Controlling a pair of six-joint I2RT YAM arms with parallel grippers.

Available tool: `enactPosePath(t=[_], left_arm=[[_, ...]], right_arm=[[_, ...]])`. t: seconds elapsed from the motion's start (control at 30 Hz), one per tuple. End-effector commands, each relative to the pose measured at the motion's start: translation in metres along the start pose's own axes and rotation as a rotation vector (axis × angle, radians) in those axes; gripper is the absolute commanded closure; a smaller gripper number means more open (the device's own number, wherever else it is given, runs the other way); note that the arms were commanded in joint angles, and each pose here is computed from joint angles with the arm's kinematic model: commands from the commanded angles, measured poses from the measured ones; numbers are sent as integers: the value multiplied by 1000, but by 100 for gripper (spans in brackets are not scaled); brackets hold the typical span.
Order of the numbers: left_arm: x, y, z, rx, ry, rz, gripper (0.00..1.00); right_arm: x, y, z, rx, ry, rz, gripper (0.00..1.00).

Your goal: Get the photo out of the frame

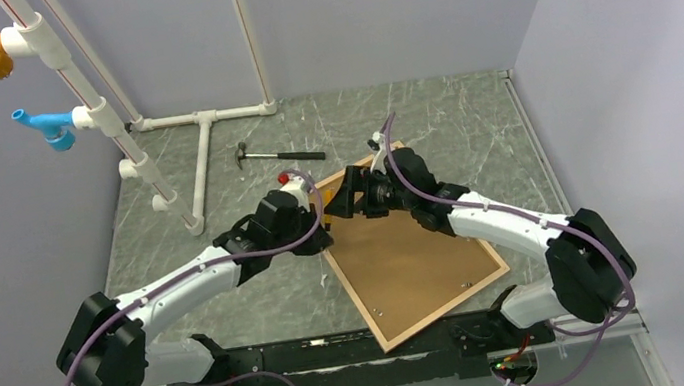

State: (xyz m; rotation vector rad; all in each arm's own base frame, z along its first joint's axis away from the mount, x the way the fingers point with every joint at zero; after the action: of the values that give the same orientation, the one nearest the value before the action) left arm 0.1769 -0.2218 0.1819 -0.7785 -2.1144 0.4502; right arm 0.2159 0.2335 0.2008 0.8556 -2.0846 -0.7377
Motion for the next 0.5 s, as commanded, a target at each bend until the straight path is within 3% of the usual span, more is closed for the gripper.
enactPosePath(t=[0.0, 0.2, 0.47], left_arm=[[15, 22, -3, 15, -32, -249, 100], [30, 64, -5, 115, -13, -451, 100], [28, 130, -14, 196, 71, -714, 100]], right_arm=[[20, 10, -25, 143, -67, 131, 4], [42, -3, -33, 239, -115, 286, 0], [26, -25, 6, 315, 84, 354, 0]])
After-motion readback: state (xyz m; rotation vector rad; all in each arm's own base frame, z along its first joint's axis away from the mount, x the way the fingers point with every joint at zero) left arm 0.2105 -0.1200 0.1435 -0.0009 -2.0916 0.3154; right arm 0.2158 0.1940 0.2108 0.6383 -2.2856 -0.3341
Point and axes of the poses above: each gripper's point midway between its finger pads, its own x axis back along the fingers, its own y axis along the line the jaws close on, z = x × y, the point moved 10 cm from there along x, back along the fingers, and after that the axes turned 1 degree about x, right-handed, at the moved point
